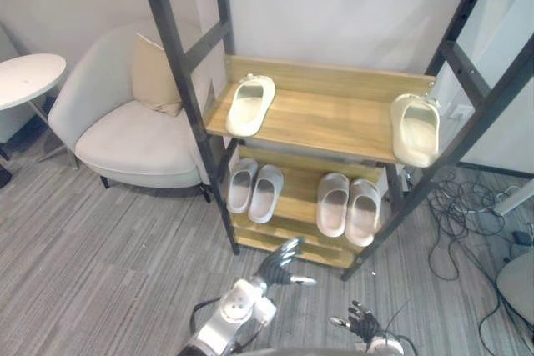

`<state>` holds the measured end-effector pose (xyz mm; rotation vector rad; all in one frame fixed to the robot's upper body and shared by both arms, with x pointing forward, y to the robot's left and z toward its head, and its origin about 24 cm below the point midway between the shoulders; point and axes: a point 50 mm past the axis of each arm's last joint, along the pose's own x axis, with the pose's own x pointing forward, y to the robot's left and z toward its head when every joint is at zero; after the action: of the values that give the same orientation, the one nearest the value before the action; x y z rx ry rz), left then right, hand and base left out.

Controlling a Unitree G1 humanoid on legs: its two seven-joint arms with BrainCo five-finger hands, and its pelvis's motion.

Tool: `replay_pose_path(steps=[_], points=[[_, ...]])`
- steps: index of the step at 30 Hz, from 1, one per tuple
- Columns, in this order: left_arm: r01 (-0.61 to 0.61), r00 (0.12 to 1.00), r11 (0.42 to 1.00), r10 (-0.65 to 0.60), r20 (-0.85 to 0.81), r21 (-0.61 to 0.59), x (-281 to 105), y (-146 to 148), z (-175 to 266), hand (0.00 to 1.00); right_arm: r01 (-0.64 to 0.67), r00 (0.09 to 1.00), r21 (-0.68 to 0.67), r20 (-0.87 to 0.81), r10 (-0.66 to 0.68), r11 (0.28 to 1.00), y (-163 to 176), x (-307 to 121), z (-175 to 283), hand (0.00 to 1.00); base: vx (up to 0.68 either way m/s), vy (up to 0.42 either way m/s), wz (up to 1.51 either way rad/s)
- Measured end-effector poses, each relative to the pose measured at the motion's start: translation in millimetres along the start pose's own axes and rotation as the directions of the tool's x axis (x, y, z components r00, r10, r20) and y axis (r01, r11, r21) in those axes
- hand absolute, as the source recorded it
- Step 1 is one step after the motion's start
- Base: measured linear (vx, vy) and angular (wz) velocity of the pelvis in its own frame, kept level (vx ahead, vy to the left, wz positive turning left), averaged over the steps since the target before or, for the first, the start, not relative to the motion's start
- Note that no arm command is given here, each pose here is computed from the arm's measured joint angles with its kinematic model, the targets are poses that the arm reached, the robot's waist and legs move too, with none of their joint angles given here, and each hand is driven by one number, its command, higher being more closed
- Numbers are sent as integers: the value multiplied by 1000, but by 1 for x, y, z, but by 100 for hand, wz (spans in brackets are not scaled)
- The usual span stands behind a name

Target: Organize the slippers on the shoe rack

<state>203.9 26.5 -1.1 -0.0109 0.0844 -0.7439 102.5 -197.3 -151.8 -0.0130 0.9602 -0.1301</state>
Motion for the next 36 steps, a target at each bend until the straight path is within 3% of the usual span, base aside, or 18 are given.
replay_pose_path(steps=[6,13,16,25,36], points=[[-23,972,997,6,233,69,24,19,60,0,-4,1000,-15,2,4,1000,0,0,1,0,38,2,-2],[-292,887,949,223,405,117,27,82,113,0,-10,1000,-45,6,10,999,-6,0,3,0,-6,11,-13],[-402,842,904,303,447,144,23,110,130,0,-14,1000,-47,1,14,999,-7,0,3,0,-31,12,-18],[-689,678,685,494,544,236,10,192,191,0,-17,1000,-50,-8,17,999,-13,0,3,0,-17,8,-19],[-804,539,541,487,687,247,10,220,287,0,-25,998,-55,57,28,998,-9,8,26,0,-9,-1,-3]])
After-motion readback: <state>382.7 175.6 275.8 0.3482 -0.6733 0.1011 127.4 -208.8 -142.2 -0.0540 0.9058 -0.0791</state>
